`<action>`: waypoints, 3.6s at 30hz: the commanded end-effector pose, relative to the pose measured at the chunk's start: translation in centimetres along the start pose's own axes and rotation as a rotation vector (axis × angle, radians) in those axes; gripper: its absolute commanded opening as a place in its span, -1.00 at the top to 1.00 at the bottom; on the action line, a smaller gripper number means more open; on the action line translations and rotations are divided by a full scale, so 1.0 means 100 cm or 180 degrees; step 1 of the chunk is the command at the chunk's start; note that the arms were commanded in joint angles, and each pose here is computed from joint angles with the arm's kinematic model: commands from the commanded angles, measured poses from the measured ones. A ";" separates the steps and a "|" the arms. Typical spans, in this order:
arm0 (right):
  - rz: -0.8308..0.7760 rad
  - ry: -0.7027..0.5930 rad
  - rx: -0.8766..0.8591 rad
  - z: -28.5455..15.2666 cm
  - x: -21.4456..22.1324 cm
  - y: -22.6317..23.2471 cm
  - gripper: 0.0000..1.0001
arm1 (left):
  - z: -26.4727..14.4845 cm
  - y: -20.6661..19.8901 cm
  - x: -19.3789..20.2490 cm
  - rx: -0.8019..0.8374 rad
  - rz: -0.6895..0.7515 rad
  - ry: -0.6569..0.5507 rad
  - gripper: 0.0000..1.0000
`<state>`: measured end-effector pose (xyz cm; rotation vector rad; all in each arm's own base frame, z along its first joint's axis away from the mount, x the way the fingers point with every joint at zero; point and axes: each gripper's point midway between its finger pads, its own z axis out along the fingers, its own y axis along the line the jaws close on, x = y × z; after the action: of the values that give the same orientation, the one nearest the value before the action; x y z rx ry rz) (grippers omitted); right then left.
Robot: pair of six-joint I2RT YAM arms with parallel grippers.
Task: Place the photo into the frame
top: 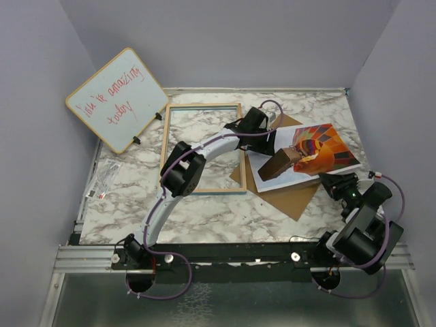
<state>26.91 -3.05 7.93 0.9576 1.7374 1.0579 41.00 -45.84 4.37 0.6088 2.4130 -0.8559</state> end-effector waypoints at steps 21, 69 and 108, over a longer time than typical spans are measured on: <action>-0.0673 0.0488 -0.0491 0.004 0.040 0.048 0.18 | 0.053 0.062 0.062 -0.0496 -0.0311 0.0606 -0.23; 0.0226 0.0344 0.0617 -0.015 0.050 0.033 0.99 | -0.106 -0.076 -0.007 0.0412 0.0725 -0.0104 -0.68; 0.0863 0.0297 0.1037 0.009 0.015 0.032 0.99 | -0.054 -0.173 0.070 -0.0058 0.3308 -0.0840 -0.03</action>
<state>26.84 0.27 9.21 1.3976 1.9623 1.0248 21.75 -53.07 12.65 1.5405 1.5087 -0.6248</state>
